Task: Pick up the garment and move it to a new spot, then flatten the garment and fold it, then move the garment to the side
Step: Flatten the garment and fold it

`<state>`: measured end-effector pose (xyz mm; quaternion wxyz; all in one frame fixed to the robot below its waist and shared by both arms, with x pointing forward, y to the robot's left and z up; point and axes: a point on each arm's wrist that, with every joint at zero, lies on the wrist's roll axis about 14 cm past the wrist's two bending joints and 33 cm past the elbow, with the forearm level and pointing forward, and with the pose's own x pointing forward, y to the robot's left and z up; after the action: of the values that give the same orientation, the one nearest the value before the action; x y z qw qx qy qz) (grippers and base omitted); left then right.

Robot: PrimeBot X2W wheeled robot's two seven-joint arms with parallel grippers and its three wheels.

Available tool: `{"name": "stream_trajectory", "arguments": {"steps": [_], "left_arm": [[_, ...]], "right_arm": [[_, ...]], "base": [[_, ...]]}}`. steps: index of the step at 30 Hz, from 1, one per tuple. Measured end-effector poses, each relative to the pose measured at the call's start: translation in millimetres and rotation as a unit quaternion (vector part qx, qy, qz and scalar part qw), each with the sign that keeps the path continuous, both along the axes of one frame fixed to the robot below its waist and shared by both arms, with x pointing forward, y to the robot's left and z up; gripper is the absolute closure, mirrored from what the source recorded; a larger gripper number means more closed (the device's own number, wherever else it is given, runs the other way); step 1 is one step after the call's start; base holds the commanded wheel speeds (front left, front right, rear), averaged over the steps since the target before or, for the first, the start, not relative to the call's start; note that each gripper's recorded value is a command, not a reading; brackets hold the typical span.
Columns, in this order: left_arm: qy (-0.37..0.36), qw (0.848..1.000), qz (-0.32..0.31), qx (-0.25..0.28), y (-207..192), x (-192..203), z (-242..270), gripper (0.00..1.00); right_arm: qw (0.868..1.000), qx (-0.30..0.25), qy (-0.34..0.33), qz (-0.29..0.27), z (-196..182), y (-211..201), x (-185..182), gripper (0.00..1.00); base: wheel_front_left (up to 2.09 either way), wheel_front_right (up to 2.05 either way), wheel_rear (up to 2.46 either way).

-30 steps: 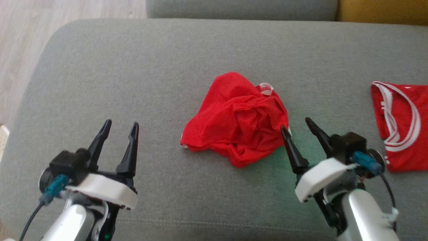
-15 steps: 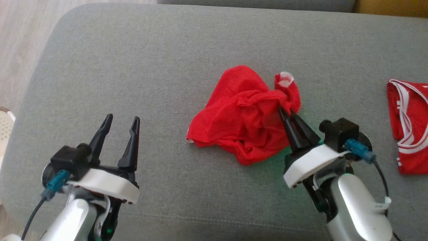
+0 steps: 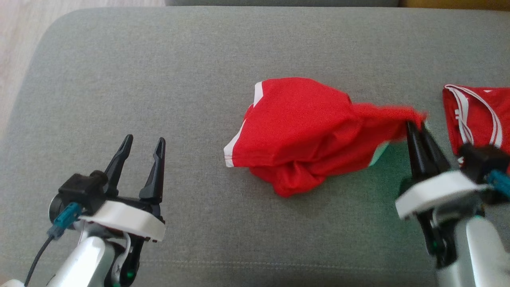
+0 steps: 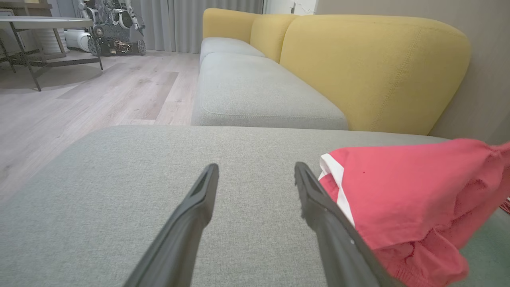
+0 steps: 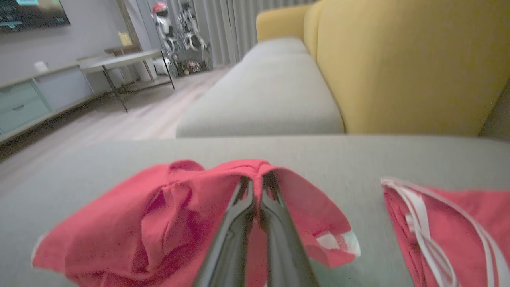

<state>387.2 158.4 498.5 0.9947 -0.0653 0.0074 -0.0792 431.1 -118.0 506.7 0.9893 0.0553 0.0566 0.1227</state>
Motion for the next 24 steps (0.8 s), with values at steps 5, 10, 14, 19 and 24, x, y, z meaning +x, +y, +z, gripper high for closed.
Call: {"name": "stream_trajectory", "arguments": {"steps": [5, 10, 14, 19, 24], "left_arm": [[0.003, 1.0, -0.005, -0.001, -3.1, 2.7, -2.9, 0.0], [0.002, 1.0, -0.007, -0.001, -4.3, 4.0, -2.4, 0.0], [0.001, 1.0, -0.005, 0.0, -3.5, 3.0, -1.1, 0.0], [-0.008, 1.0, -0.002, 0.002, -1.4, -0.3, 5.2, 0.0], [-0.015, 1.0, 0.005, 0.005, 2.1, -6.8, 10.7, 0.0]], "right_arm": [[0.99, 0.001, 0.131, -0.048, -77.6, -34.1, -29.4, 1.0], [0.985, 0.015, 0.168, -0.036, -101.6, -23.3, -41.0, 0.0], [0.989, 0.018, 0.142, -0.024, -88.6, -14.6, -36.0, 0.0], [0.997, 0.025, 0.067, -0.012, -43.3, -6.3, -26.2, 0.0], [1.0, 0.023, 0.013, 0.004, -4.3, 2.3, -31.2, 0.0]], "base": [[0.0, 0.0, 0.0], [0.0, 0.0, 0.0], [0.0, 0.0, 0.0], [0.0, 0.0, 0.0], [0.0, 0.0, 0.0]]}}
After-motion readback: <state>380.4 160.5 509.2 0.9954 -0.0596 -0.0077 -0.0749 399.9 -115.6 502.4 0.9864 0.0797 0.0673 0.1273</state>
